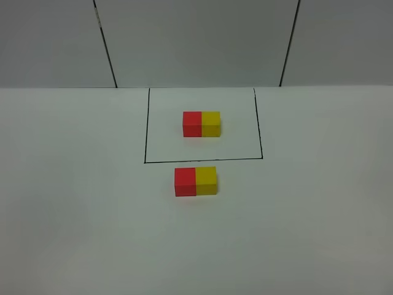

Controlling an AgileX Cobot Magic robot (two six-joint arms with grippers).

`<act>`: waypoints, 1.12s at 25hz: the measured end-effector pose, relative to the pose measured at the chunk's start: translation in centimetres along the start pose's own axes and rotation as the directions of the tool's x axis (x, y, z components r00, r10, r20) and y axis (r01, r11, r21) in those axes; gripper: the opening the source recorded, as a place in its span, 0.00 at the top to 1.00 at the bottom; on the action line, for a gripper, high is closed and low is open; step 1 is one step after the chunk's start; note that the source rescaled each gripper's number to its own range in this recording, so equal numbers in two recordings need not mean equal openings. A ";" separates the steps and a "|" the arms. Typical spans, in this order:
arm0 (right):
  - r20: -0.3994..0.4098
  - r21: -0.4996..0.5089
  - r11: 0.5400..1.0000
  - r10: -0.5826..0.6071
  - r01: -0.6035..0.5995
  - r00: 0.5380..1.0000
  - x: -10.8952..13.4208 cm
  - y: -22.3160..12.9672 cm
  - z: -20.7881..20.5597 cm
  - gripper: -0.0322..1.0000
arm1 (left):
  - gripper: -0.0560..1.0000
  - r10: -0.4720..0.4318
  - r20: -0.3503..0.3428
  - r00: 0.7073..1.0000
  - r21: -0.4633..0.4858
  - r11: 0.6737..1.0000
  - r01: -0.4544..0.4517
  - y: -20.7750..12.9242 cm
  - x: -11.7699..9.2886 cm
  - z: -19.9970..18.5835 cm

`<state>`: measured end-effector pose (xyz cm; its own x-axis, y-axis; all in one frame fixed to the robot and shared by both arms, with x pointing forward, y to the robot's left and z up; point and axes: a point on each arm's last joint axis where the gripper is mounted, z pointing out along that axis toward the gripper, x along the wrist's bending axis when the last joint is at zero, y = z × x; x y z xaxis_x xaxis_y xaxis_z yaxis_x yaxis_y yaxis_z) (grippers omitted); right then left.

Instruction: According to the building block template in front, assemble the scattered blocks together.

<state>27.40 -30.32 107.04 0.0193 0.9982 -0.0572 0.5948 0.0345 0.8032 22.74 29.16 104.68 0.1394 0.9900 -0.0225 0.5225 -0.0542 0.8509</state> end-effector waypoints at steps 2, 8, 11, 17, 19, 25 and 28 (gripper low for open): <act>-0.003 -0.007 1.000 0.010 -0.010 1.000 0.1 -1.3 -0.4 0.00 | 0.22 0.000 0.000 1.000 0.000 1.000 0.000 0.0 0.0 0.0; -0.001 -0.112 0.994 0.019 -0.019 1.000 0.1 -3.7 -1.7 0.00 | 0.22 0.000 0.000 1.000 0.000 1.000 0.000 0.0 0.0 0.0; -0.001 -0.133 0.991 0.019 -0.019 1.000 0.1 -3.9 -1.9 0.00 | 0.22 0.000 0.000 1.000 0.000 1.000 0.000 0.0 0.0 0.0; 0.001 -0.134 0.991 0.012 -0.012 1.000 0.0 -3.9 -1.9 0.00 | 0.22 0.000 0.000 1.000 0.000 1.000 0.000 0.0 0.0 0.0; 0.000 -0.134 0.991 0.018 -0.018 1.000 0.0 -3.9 -1.9 0.03 | 0.22 0.000 0.000 1.000 0.000 1.000 0.000 0.0 0.0 0.0; 0.000 -0.135 0.991 0.020 -0.020 1.000 0.0 -3.9 -1.9 0.15 | 0.22 -0.001 0.000 1.000 0.000 1.000 0.001 0.0 0.0 0.0; 0.000 -0.134 0.991 0.021 -0.021 1.000 0.0 -3.9 -1.9 0.23 | 0.22 -0.001 0.000 1.000 0.000 1.000 0.001 0.0 0.0 0.0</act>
<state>23.55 -30.32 105.01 0.0316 0.9987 -0.0402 0.4815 0.0201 0.8762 22.74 29.16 104.68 0.1388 0.9900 -0.0234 0.5227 -0.0532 0.8509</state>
